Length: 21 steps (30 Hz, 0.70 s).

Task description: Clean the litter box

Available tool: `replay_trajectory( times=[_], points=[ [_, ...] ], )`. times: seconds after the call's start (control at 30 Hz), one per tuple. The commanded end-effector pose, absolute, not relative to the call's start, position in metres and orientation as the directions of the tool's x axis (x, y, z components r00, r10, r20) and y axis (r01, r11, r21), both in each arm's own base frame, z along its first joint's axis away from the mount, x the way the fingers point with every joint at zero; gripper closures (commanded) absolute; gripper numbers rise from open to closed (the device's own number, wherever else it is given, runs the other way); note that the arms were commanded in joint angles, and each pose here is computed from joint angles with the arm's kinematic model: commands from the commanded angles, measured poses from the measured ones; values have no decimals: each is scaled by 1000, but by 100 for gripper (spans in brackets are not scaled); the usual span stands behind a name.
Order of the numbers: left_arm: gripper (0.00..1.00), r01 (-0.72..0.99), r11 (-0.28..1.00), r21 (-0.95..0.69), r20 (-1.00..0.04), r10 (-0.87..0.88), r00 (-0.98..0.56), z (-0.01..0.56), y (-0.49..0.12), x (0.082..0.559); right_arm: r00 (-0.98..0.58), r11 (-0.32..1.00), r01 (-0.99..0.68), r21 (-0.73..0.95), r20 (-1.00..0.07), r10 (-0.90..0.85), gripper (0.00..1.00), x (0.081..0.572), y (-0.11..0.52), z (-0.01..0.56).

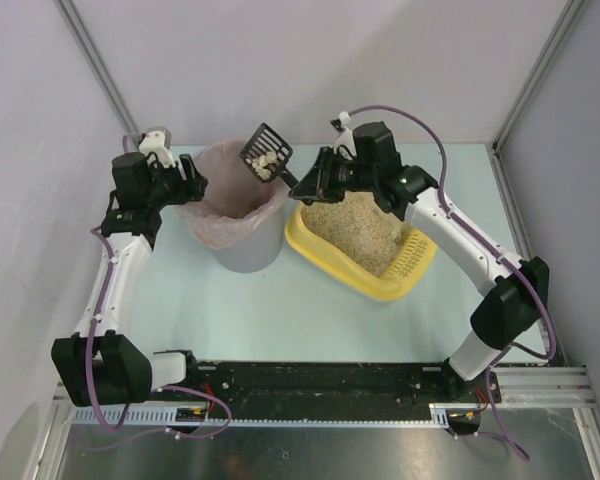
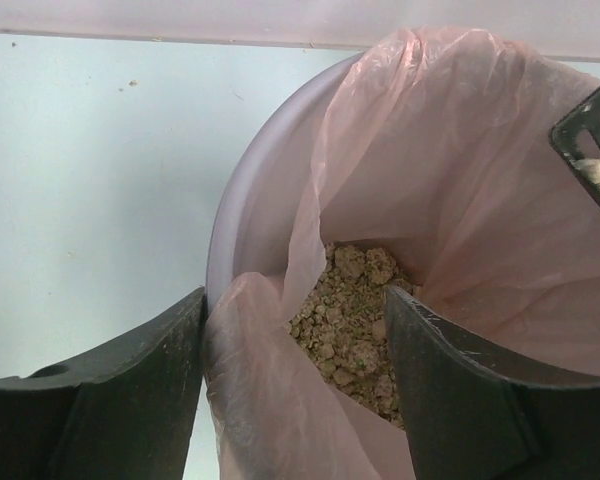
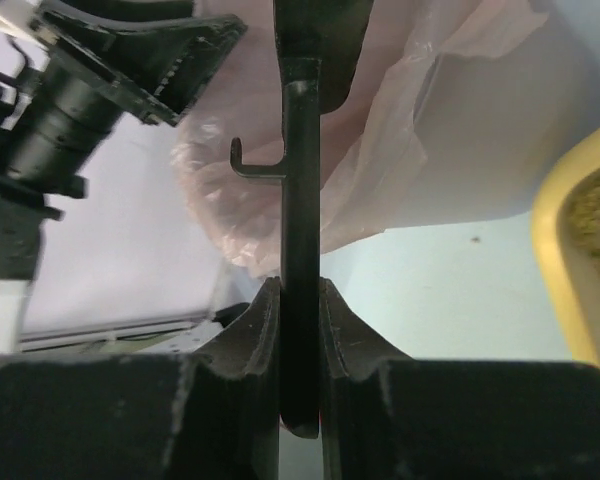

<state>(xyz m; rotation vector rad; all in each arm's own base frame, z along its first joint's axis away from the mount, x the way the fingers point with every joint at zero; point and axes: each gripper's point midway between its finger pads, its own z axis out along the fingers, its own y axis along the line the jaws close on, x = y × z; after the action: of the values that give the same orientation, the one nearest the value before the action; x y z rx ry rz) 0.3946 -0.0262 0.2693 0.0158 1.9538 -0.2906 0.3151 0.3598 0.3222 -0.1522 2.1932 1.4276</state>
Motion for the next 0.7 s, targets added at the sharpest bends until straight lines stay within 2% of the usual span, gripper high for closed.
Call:
replay_trajectory(
  times=[0.0, 0.17, 0.3, 0.43, 0.67],
  points=[
    [29, 230, 948, -221, -929, -133, -346, 298, -42, 395, -777, 640, -474, 604, -629, 18, 100, 318, 351, 310],
    [31, 234, 947, -221, -930, -132, -343, 299, -42, 394, -726, 683, -541, 491, -682, -85, 100, 316, 354, 315],
    [30, 241, 944, -226, -928, -134, -348, 298, -44, 394, -635, 746, -594, 302, -745, -204, 100, 308, 345, 323],
    [30, 250, 939, -236, -927, -140, -348, 299, -46, 393, -583, 739, -641, 207, -758, -293, 100, 297, 347, 320],
    [31, 254, 938, -235, -926, -136, -353, 297, -47, 394, -401, 710, -703, -38, -804, -439, 100, 296, 359, 323]
  ],
)
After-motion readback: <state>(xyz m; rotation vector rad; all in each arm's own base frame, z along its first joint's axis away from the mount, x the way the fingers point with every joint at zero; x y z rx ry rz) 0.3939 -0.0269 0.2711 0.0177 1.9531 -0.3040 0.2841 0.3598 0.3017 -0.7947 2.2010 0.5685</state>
